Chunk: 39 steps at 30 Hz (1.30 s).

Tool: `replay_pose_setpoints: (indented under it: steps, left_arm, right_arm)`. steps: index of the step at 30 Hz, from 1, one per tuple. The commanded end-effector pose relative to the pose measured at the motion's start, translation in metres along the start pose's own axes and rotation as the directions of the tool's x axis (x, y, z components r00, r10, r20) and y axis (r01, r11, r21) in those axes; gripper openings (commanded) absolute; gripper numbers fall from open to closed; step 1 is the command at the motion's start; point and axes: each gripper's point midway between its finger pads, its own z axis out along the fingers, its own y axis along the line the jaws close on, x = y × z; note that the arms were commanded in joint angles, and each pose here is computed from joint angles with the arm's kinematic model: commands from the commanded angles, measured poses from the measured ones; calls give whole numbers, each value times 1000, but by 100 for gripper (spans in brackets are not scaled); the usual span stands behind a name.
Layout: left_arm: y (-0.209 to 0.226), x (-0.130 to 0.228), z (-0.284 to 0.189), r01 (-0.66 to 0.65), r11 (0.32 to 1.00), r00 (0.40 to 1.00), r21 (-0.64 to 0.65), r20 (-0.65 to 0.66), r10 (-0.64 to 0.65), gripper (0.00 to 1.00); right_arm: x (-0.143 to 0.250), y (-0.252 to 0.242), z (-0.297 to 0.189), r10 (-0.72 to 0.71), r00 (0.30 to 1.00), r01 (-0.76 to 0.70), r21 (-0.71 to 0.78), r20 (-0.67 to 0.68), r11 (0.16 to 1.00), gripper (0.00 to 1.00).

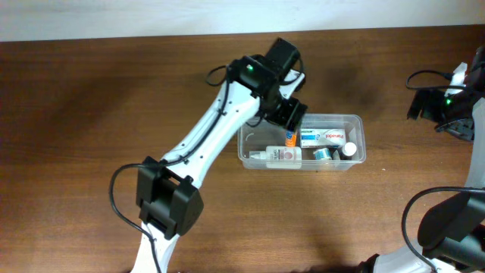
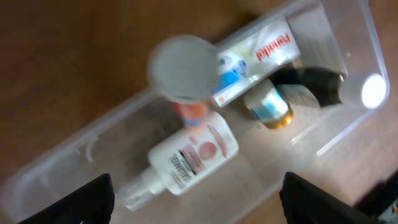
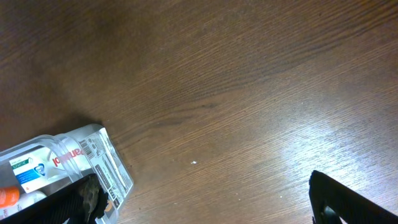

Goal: Pack container
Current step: 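Carry the tube into the container and lay it down, releasing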

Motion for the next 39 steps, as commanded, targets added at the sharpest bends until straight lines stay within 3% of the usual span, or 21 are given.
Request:
replay_pose_setpoints:
  steps: [1,9,19,28,32,38,39]
  left_arm:
    - [11,-19,-4,-44,999,997,8,66,44,85]
    - [5,-39,-3,-89,996,985,8,146,86,86]
    - [2,-31,49,-125,992,989,15,79,124,86]
    - [3,-36,57,-130,991,987,15,94,128,85]
    - [5,-36,57,-128,992,988,1,92,127,71]
    - [15,-34,57,-118,992,989,-47,80,122,38]
    - [16,-34,57,-118,992,989,-47,79,121,38]
  right_arm:
    - [1,-2,1,18,1000,-18,-1,-5,1000,98]
    - [1,-2,1,18,1000,-18,-1,-5,1000,98]
    - [1,-2,1,18,1000,-18,-1,-5,1000,98]
    - [1,-2,1,18,1000,-18,-1,-5,1000,98]
    - [1,-2,1,18,1000,-18,-1,-5,1000,98]
    - [1,-2,1,18,1000,-18,-1,-5,1000,98]
    - [1,-2,1,18,1000,-18,-1,-5,1000,98]
